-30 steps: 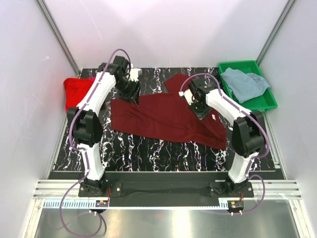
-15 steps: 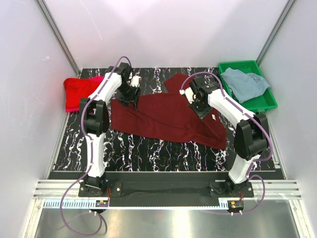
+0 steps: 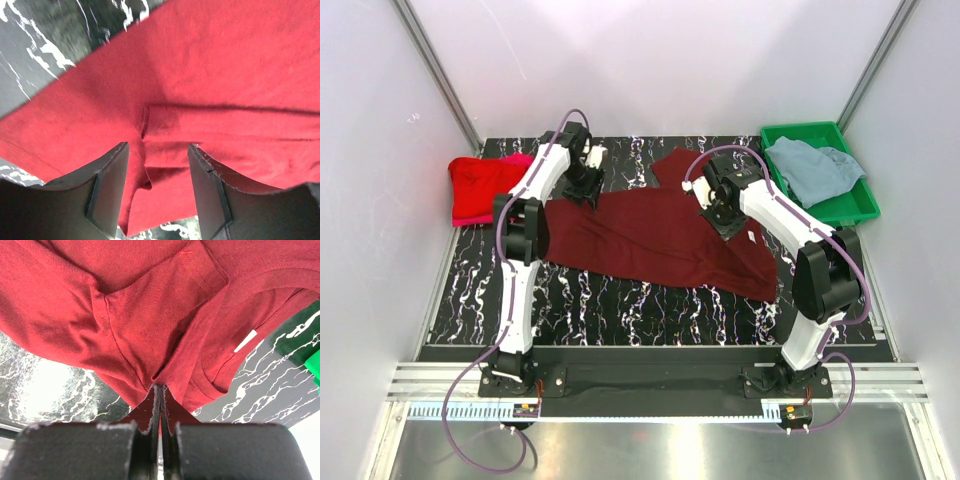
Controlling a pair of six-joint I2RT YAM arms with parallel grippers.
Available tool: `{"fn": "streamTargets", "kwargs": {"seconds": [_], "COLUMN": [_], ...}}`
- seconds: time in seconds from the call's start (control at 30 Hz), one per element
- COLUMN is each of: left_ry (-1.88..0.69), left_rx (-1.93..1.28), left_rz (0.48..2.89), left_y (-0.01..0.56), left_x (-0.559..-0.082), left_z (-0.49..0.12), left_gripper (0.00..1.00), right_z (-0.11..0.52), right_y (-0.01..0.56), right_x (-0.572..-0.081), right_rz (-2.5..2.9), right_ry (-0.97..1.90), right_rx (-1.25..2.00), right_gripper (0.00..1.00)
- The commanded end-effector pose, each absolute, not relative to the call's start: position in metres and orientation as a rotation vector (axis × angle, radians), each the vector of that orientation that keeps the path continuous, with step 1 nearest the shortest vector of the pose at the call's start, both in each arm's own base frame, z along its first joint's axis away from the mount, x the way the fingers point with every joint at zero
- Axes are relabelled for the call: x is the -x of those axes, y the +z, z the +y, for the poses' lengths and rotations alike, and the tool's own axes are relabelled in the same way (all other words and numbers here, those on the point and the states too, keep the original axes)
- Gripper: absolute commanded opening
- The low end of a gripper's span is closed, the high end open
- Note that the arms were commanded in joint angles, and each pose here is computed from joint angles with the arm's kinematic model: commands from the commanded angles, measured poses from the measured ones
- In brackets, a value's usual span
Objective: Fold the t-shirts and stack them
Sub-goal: Flatten the tshirt out
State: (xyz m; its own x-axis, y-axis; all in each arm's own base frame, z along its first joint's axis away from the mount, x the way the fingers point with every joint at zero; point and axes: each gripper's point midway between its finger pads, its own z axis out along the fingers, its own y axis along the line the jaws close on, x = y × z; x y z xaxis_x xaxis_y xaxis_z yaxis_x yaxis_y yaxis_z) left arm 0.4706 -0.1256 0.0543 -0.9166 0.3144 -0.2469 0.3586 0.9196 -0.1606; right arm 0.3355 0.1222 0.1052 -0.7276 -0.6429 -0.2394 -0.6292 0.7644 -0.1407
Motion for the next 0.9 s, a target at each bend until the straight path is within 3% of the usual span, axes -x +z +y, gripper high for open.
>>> {"fn": "streamTargets", "kwargs": {"seconds": [0.0,0.33,0.4,0.43,0.53,0.73,0.83,0.87], "left_ry": [-0.274,-0.314,-0.321,-0.322,-0.327,-0.297,-0.298,-0.289], "left_rx": [-0.528,-0.546,-0.557,-0.564,-0.562,-0.541,-0.546,-0.542], "left_rz": [2.786,2.827,2.829,2.827,2.822,2.822,2.822,2.819], "left_y": [0.062,0.042,0.041,0.041,0.045,0.057,0.063,0.066], "left_x": [-0.492,-0.488,-0.486,-0.486,-0.486,-0.48,-0.475,-0.475], "left_z": [-0.126,-0.131,-0.132,-0.133,-0.133,-0.128,-0.126,-0.124], "left_gripper": [0.56,0.5,0.45,0.37,0.25,0.21,0.0,0.0], "right_z": [0.131,0.132,0.133,0.133,0.133,0.134,0.134,0.134], "right_y": [0.113,0.112,0.111,0.111,0.111,0.11,0.11,0.111], "right_x": [-0.339,-0.342,-0.342,-0.343,-0.343,-0.343,-0.344,-0.345], "right_rz": [2.656,2.655,2.659,2.66,2.661,2.659,2.658,2.657], "right_ry": [-0.044,-0.043,-0.042,-0.04,-0.038,-0.036,-0.036,-0.036], "right_rx": [0.982,0.979,0.974,0.97,0.97,0.975,0.972,0.972], "right_gripper": [0.0,0.0,0.0,0.0,0.0,0.0,0.0,0.0]}}
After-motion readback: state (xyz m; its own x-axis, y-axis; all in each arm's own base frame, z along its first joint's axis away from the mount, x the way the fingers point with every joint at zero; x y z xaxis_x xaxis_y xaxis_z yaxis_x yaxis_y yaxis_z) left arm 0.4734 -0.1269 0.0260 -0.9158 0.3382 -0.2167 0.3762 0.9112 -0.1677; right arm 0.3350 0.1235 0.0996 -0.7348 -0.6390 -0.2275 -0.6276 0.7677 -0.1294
